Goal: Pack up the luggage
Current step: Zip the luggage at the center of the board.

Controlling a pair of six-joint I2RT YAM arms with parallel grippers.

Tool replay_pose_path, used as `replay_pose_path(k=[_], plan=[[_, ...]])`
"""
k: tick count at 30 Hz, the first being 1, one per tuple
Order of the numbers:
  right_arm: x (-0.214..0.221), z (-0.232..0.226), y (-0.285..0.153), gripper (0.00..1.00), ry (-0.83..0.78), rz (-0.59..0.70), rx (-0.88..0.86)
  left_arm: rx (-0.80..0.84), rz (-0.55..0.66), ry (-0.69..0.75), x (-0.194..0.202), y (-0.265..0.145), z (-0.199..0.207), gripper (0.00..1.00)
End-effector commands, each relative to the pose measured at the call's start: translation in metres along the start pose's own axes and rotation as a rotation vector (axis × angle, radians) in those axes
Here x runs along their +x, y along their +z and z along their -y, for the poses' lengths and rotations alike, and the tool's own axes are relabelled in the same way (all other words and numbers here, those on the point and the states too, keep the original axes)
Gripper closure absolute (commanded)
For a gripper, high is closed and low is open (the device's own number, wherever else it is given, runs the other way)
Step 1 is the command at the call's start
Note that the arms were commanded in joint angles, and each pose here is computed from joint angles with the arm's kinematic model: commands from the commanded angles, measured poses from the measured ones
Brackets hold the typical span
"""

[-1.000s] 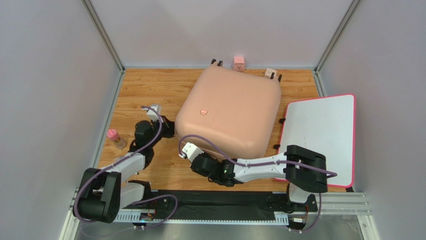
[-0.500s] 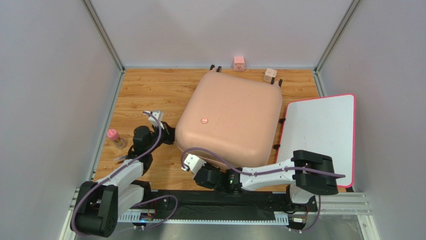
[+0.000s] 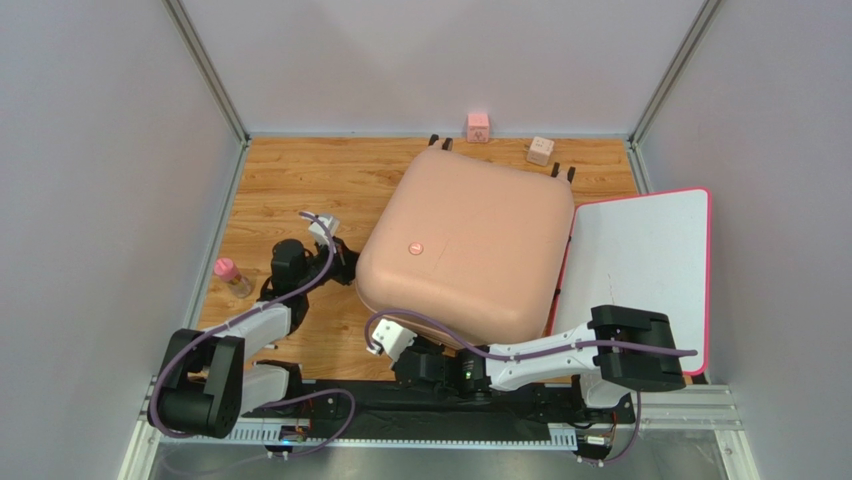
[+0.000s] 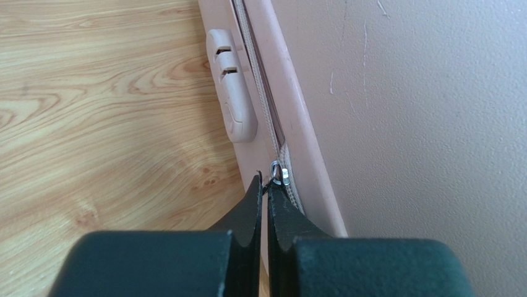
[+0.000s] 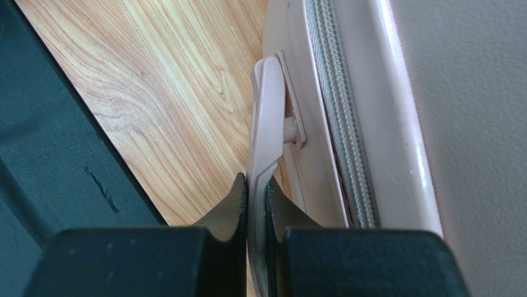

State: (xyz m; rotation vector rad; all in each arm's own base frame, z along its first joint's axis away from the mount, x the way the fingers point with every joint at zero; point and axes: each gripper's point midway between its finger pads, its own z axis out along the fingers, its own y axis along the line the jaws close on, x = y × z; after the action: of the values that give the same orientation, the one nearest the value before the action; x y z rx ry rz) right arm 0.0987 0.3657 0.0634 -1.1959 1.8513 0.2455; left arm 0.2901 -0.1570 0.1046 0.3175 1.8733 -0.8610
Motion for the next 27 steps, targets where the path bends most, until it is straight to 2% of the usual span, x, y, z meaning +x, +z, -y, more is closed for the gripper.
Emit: replay_pose_path(k=[1, 14, 27], plan=[[0.002, -0.071, -0.030, 1.00, -0.008, 0.012, -0.265, 0.116, 0.169, 0.153, -0.066, 0.013, 0.022, 1.00], [0.013, -0.076, -0.035, 1.00, -0.060, -0.005, -0.300, 0.213, 0.148, 0.160, -0.076, 0.029, 0.027, 1.00], [0.003, -0.101, -0.041, 1.00, -0.114, 0.019, -0.399, 0.213, 0.158, 0.150, -0.084, 0.041, 0.018, 1.00]])
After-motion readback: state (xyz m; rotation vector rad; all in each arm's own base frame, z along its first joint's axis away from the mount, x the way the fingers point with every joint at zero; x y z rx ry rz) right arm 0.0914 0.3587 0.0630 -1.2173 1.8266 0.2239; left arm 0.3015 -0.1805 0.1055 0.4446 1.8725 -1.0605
